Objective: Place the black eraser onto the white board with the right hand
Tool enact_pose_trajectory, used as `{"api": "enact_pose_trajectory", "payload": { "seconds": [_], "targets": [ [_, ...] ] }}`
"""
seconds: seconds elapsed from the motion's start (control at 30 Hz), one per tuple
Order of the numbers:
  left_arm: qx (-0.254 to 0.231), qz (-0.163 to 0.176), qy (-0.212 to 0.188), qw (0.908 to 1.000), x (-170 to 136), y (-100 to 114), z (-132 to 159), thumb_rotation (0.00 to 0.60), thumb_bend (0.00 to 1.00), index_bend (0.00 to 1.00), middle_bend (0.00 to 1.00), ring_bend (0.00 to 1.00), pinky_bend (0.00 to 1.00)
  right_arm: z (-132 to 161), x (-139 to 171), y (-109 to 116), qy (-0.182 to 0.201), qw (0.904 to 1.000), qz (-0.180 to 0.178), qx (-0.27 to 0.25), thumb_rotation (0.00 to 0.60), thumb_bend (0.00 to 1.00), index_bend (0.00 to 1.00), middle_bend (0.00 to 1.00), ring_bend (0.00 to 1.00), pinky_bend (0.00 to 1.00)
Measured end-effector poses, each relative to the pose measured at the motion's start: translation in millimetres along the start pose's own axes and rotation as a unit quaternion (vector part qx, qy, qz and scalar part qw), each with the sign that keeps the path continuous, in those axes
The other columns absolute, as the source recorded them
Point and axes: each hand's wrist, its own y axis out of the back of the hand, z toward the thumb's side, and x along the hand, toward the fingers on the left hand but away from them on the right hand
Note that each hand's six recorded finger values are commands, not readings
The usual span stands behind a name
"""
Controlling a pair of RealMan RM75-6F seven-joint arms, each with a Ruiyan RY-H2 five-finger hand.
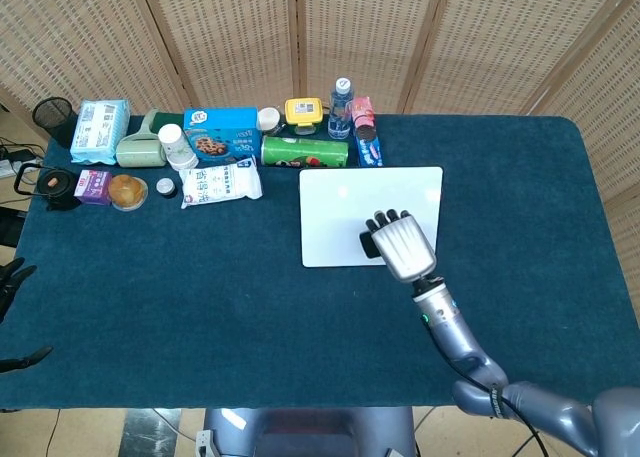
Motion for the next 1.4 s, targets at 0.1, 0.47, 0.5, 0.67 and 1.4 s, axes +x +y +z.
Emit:
{"api": "enact_pose_trajectory", "payload": {
  "seconds": [0.1, 0.47, 0.5, 0.67, 1.4],
  "targets": [
    [-0.001, -0.001, 0.001, 1.0, 0.6, 0.4, -1.0, 0.6, 0.05, 0.0, 0.0, 0.0, 0.0, 1.3, -13.5, 0.2, -0.028, 0.9996, 0.005, 0.003, 0.6, 0.28, 0.61, 0.61, 0.58, 0.72],
    [-0.001, -0.002, -0.001, 1.0, 0.9, 0.5, -1.3, 0.6, 0.05, 0.0, 0.0, 0.0, 0.0, 17.6, -47.6, 12.5, -0.069, 0.9974, -0.001, -0.022, 0.6, 0.31, 0.61, 0.61, 0.57, 0.72],
    [-0.001, -0.002, -0.001, 1.0, 1.2, 0.4, -1.5, 0.6, 0.05, 0.0, 0.0, 0.0, 0.0, 19.4, -49.1, 14.3, -0.071, 0.9971, -0.005, -0.026, 0.6, 0.3, 0.61, 0.61, 0.57, 0.72],
    [0.0, -0.005, 0.0, 1.0, 1.9, -0.5, -0.9, 0.6, 0.05, 0.0, 0.0, 0.0, 0.0, 25.6, -49.7, 9.0, -0.074, 0.9967, -0.007, -0.033, 0.6, 0.31, 0.61, 0.6, 0.56, 0.71],
    [-0.004, -0.004, 0.001, 1.0, 1.5, 0.8, -2.4, 0.6, 0.05, 0.0, 0.0, 0.0, 0.0, 31.8, -45.9, -19.1, -0.079, 0.9932, 0.02, -0.083, 0.6, 0.22, 0.1, 0.21, 0.26, 0.54]
  ]
}}
